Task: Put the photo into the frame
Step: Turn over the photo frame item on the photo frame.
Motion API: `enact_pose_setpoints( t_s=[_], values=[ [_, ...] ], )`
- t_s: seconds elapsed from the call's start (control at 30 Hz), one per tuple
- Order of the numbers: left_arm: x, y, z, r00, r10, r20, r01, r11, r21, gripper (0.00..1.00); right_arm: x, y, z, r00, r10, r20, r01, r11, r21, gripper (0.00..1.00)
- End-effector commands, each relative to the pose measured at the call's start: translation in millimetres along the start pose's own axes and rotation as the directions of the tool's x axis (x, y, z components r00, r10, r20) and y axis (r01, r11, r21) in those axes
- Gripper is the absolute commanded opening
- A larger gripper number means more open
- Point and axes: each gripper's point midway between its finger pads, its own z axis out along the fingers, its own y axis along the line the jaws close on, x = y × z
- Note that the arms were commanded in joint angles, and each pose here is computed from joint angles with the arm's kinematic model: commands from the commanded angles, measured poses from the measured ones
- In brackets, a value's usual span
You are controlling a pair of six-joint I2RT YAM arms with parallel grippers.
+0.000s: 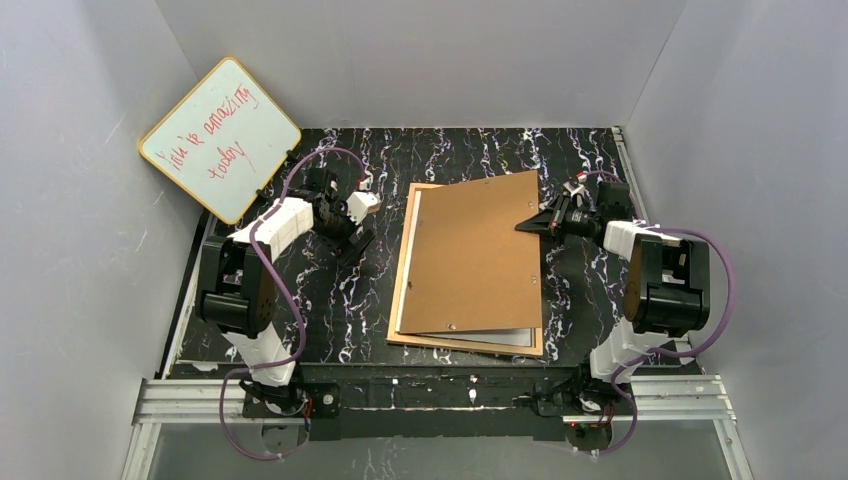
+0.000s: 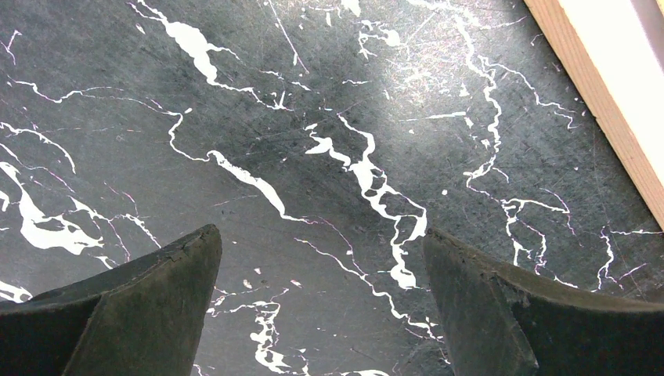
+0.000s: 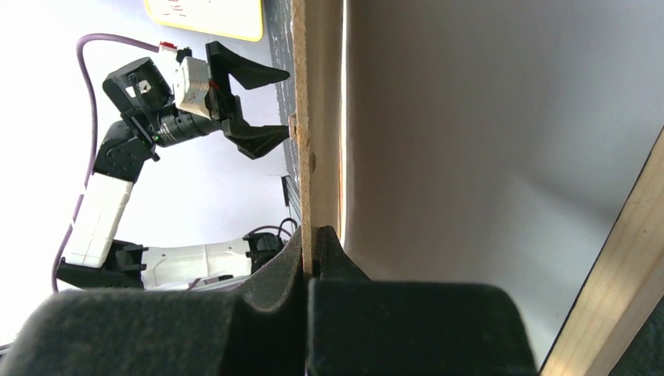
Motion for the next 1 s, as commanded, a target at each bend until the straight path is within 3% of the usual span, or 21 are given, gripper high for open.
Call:
enact_pose_setpoints(
  t_s=[0.0,0.3,0.97],
  values=[
    [0,-8,-11,1.000,0.017,0.003,-0.017,1.000,0.010,0.98,0,23,-4,0.999,-0.040,-0.024,0.038,0.996,-0.086,0.01],
    [2,-8,-10,1.000,0.019,-0.009,-0.018,1.000,0.014,0.98,1,35,-8,0.996,-0.089,-0.017,0.087,0.989,-0.118,0.01],
    [2,-7,-11,1.000,0.021,-0.023,-0.020,1.000,0.018,0.98,13,10,4,0.997,-0.027,-0.068,0.023,0.998,-0.059,0.01]
  ],
)
